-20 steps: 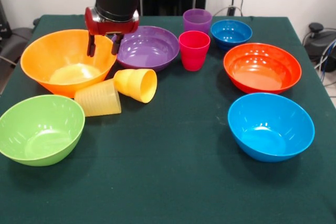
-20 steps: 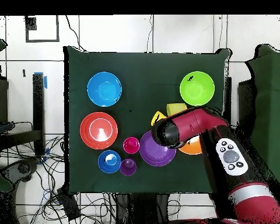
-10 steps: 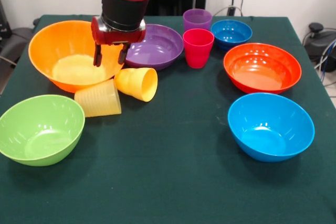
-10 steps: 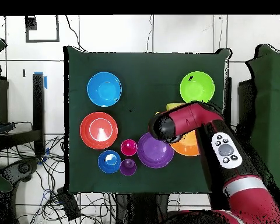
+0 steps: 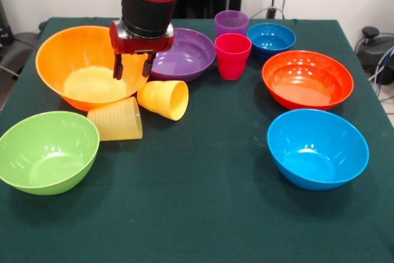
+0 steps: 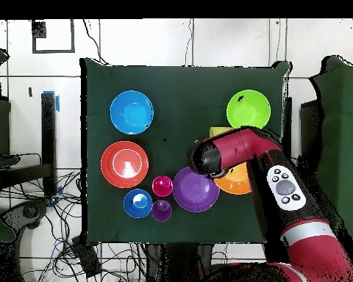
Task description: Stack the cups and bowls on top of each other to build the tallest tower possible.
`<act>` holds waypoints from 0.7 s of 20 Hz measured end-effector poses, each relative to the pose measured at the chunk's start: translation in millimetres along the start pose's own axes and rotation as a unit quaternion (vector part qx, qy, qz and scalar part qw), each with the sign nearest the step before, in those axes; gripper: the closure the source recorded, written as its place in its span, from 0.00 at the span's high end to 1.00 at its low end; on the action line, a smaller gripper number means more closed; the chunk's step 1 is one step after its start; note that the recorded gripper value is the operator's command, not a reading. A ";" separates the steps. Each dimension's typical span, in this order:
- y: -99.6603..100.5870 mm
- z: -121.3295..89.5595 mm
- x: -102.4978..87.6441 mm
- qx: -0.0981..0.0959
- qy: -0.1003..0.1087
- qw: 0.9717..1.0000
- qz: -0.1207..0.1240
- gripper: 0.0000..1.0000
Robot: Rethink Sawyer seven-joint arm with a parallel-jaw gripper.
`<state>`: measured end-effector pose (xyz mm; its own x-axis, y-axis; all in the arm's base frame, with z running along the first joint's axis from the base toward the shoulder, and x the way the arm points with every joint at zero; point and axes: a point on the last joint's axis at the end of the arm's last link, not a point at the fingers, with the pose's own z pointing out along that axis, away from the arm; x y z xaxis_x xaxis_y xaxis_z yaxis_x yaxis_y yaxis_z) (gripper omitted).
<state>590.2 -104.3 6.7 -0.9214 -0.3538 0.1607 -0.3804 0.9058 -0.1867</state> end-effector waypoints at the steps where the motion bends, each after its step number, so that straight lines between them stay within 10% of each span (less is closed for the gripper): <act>1: -0.5 -1.5 -0.9 -0.001 0.000 1.000 0.003 1.00; 14: -6.0 -28.7 -10.4 -0.019 0.005 0.999 0.032 1.00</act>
<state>604.4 -99.3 34.0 -0.9430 -0.2921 0.1595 -0.3167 0.9350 -0.1599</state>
